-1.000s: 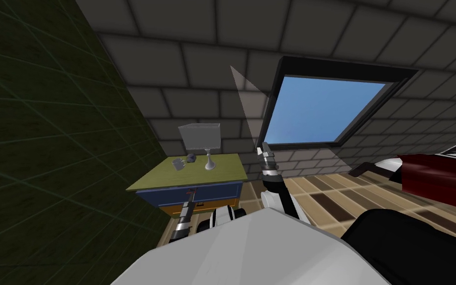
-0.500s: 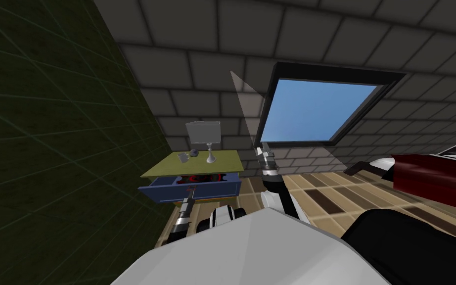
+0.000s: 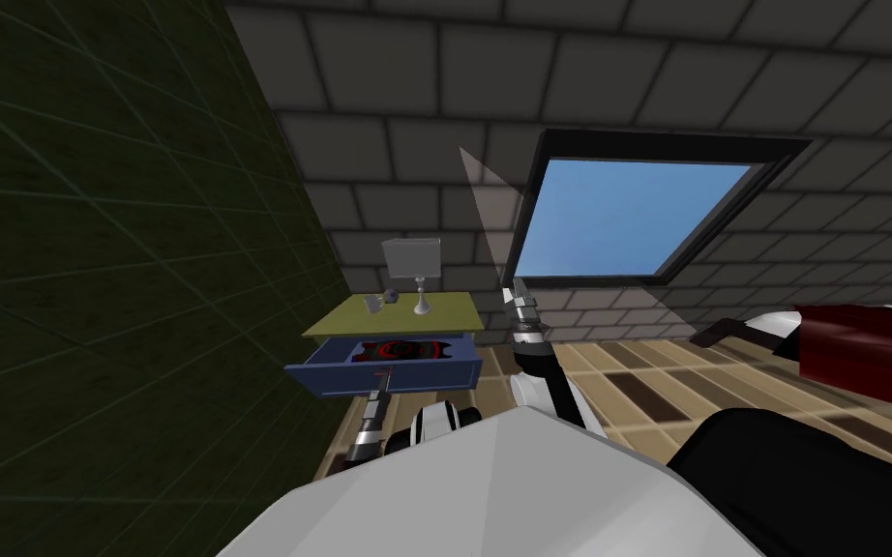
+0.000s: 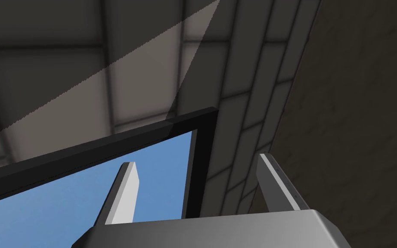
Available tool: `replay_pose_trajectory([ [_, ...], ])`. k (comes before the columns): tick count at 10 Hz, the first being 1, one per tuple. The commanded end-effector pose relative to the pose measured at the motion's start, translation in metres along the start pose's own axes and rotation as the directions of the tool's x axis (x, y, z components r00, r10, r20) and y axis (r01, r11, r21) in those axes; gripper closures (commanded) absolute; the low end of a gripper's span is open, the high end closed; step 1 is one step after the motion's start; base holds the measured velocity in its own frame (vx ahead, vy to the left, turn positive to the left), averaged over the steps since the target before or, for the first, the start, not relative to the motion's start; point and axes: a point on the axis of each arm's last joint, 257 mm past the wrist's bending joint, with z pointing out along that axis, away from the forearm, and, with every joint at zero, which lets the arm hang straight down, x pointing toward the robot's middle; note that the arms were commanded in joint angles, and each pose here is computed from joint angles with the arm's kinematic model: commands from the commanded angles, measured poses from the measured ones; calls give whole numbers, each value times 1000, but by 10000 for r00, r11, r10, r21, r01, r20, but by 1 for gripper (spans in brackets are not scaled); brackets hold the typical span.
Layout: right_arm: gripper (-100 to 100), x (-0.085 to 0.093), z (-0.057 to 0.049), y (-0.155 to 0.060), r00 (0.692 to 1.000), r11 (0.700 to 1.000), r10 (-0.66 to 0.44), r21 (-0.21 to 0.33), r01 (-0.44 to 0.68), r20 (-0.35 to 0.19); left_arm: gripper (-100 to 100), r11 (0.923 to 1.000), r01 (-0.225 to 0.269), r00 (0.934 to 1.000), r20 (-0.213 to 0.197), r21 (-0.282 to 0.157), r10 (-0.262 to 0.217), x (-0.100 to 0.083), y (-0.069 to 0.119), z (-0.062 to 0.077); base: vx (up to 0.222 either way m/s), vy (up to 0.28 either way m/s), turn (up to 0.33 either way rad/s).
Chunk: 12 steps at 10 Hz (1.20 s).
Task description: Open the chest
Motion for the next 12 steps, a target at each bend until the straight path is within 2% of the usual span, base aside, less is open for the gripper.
replay_pose_trajectory([
  [1, 0, 0, 0, 0, 10000, 10000, 1, 0, -1, 0, 100, 9997, 15, 9998, -213, 225, -10, 35, -11, -4, -38, 101, 103],
  [2, 0, 0, 0, 0, 10000, 10000, 1, 0, -1, 0, 100, 9996, 30, 9996, -267, 276, -23, 46, -13, -5, -49, 122, 89],
  [3, 0, 0, 0, 0, 10000, 10000, 1, 0, -1, 0, -100, 10000, 36, 9997, -241, 40, -35, 40, -8, 1, -56, 66, 20],
  [4, 0, 0, 0, 0, 10000, 10000, 3, 0, -3, 1, -100, 10000, 43, 9997, -253, 86, -41, 41, -12, 11, -67, 5, 12],
  [5, 0, 0, 0, 0, 10000, 10000, 5, -1, -5, 1, -100, 10000, 42, 9997, -255, 41, -41, 41, -11, 11, -53, -10, 14],
  [11, 0, 0, 0, 0, 10000, 10000, 4, -1, -4, 1, -100, 9999, 82, 9993, -353, 141, -77, 49, -37, 70, -77, 17, 15],
  [12, 0, 0, 0, 0, 10000, 10000, 4, -1, -4, 1, -100, 10000, 79, 9993, -358, 42, -77, 50, -34, 70, -56, 16, -5],
])
